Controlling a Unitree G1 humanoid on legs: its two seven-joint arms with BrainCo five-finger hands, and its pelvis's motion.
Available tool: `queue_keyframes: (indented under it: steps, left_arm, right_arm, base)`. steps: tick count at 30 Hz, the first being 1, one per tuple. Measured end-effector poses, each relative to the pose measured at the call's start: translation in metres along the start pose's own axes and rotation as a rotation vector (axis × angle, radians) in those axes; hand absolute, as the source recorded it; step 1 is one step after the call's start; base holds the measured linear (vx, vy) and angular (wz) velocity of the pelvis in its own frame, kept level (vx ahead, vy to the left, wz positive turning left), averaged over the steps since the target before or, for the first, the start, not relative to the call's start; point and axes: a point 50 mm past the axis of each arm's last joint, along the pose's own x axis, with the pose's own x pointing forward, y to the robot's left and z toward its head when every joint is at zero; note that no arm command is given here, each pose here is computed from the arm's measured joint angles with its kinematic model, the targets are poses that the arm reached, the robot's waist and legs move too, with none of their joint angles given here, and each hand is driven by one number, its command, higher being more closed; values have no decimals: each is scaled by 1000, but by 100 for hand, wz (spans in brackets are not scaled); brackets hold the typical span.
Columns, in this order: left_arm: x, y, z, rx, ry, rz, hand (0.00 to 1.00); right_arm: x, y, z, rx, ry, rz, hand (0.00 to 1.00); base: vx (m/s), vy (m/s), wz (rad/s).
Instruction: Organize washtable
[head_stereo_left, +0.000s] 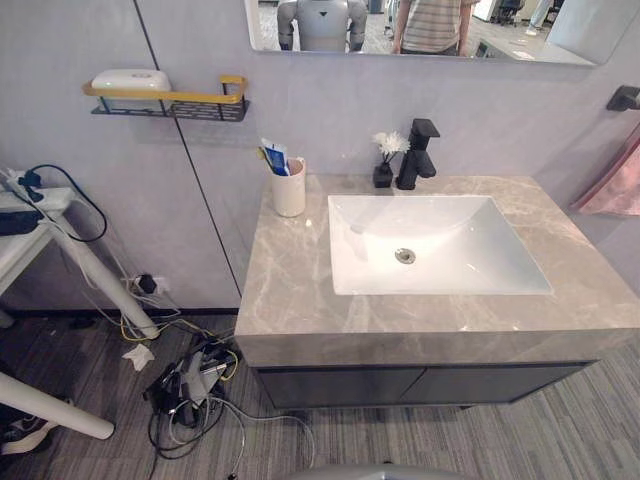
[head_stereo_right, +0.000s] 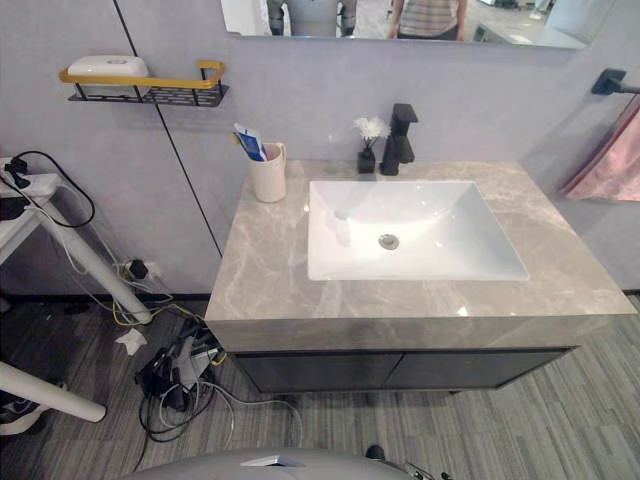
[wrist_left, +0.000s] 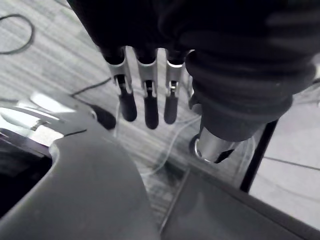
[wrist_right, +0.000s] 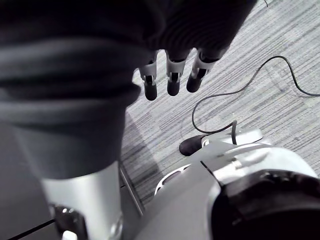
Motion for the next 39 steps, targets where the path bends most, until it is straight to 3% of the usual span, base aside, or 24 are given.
queue_keyframes:
  steps: [12,25,28,35,39]
  left_arm:
    - [3,-5,12,146,-17,1,0]
    - [2,-32,11,94,-40,-41,0]
    - [3,-21,13,81,-42,-9,0]
    - [4,-29,21,115,-71,-41,0]
    - [6,-32,40,153,-128,-58,0]
  right_arm:
    - [2,9,16,-139,-48,52,0]
    - [5,-2,51,-278,-152,56,0]
    - [4,6,36,-271,-116,77,0]
    - [4,1,34,-292,-107,68,0]
    - [5,15,46,-291,-143,97,0]
  base:
    - [-48,-35,18]
    - [-86,29,-52]
    - [29,4,-52]
    - [106,-22,-23]
    - [60,25,-64]
